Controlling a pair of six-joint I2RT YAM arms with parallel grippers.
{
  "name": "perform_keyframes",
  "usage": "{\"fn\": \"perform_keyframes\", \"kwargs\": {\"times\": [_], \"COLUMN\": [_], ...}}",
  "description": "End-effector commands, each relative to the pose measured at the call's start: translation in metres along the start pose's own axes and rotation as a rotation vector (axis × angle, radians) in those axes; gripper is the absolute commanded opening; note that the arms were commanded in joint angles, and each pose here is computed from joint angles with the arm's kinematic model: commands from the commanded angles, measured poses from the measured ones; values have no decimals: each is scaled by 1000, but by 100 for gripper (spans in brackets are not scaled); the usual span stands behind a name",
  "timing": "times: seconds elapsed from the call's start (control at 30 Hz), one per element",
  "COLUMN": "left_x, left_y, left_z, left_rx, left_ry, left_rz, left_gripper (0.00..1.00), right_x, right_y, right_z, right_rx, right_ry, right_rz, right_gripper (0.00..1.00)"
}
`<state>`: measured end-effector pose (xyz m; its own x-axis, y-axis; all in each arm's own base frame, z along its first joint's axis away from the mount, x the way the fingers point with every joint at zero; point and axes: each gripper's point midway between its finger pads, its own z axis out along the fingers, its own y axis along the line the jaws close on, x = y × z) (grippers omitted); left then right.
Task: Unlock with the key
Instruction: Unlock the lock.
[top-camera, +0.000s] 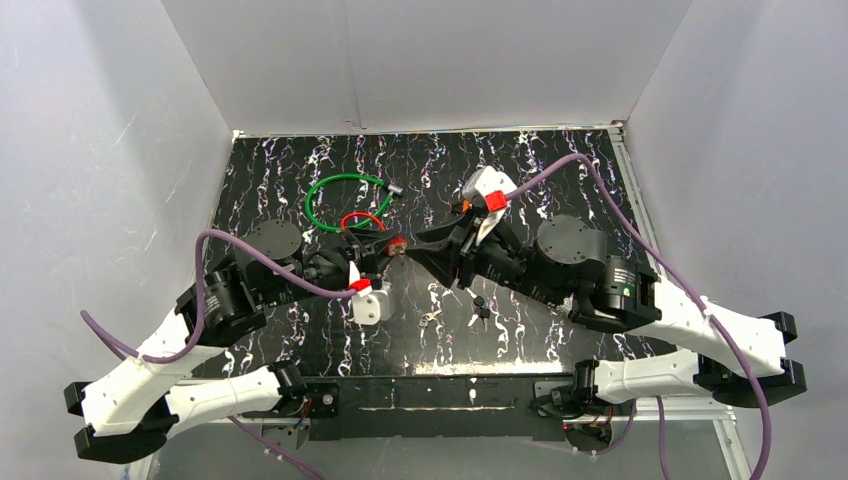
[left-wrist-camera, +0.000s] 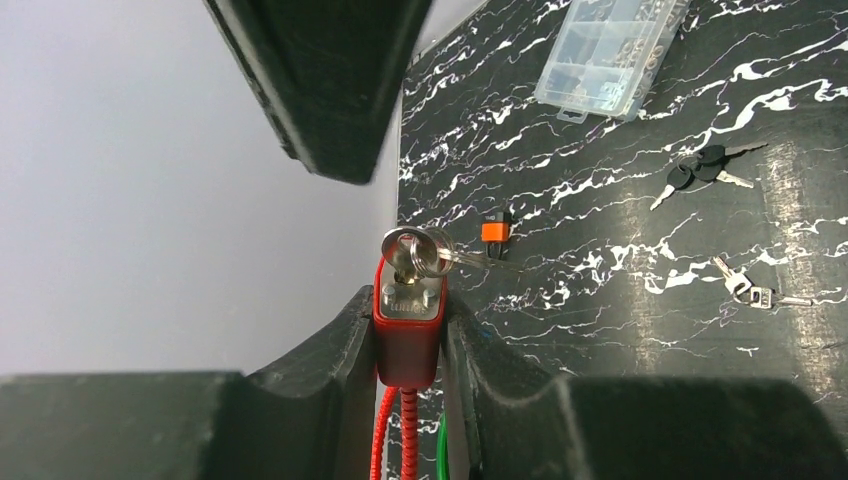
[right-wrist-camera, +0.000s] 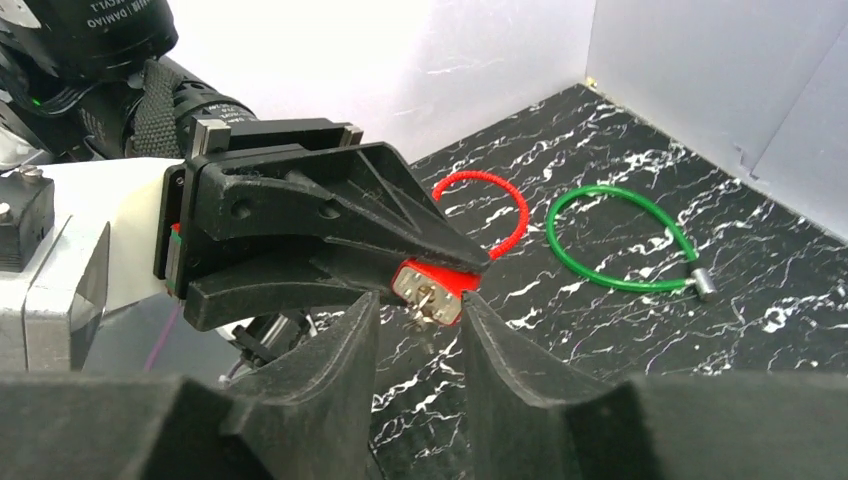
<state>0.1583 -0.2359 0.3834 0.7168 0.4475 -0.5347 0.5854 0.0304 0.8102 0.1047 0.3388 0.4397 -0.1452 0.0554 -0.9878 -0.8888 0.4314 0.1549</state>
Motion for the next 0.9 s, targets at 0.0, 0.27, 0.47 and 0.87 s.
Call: {"fn": "perform_keyframes", "kwargs": {"times": [0.0,0.27,0.47,0.87], "left_x": [-5,-8,-8,-6], "left_y": [9,9,9,9], "left_z": [-4,-5,-5,-6], "left_rx": [-31,-30,-30,-33], "left_ry": [-9,-17,-17,-9], "left_rz": [16,16,22,38], "left_gripper": [0,0,0,0], "right_x": [-1,-2,-4,11], "right_y": [1,2,1,0], "right_z": [5,15,18,17], "right_rx": [21,34,48,62], "right_ry": [-22,-50,-56,-4], "right_rz": [55,86,108,151], "right_gripper": [47,39,18,29]}}
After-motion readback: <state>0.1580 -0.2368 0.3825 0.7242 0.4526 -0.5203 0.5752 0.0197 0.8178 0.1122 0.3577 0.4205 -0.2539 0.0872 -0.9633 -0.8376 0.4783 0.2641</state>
